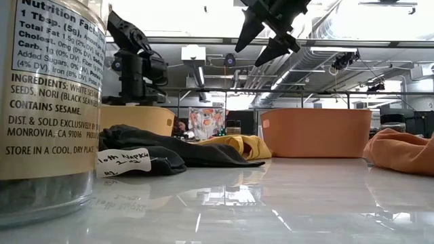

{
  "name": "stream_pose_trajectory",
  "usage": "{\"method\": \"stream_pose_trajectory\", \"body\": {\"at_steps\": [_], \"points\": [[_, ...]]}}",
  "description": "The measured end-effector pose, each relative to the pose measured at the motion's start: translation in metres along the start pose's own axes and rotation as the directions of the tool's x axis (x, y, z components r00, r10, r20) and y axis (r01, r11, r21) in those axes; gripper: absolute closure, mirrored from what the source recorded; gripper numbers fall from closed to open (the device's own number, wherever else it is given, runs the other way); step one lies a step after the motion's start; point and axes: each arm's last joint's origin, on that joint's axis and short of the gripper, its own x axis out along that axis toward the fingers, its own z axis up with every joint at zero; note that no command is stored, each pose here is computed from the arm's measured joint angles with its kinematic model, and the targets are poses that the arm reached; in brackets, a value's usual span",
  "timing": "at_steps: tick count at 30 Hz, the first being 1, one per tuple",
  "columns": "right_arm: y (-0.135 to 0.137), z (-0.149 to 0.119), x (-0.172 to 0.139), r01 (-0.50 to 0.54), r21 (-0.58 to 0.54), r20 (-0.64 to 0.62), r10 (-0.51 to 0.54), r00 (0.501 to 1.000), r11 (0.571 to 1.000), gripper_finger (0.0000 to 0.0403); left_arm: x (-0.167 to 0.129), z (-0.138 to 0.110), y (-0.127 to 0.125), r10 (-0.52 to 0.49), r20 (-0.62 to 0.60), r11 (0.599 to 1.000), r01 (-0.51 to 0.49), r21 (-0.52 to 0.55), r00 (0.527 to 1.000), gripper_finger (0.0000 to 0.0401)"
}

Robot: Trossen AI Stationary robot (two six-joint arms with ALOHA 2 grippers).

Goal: Sort spices by type
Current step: Put the top brown seasoning bottle into the yellow bin

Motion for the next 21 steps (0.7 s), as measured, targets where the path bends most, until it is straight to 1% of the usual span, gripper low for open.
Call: {"method": "stream_pose_trajectory", "body": {"at_steps": [3,16,21], "points": [[0.0,0.0,0.0,0.0,-0.001,0.0,0.0,1.0,1.0,0.0055,0.0,0.0,-0.001,0.0,0.0,1.0,0.0,-0.001,1.0,0.0206],[0.0,0.0,0.0,0.002,-0.01,-0.001,-0.002,1.0,1.0,0.0055,0.0,-0.003,-0.005,0.005,0.005,0.997,-0.004,-0.076,1.0,0.0203],[0.0,0.0,0.0,0.007,-0.013,0.002,-0.007,1.0,1.0,0.0055,-0.001,-0.006,-0.01,0.003,0.006,0.998,-0.003,-0.059,1.0,0.0202]]}}
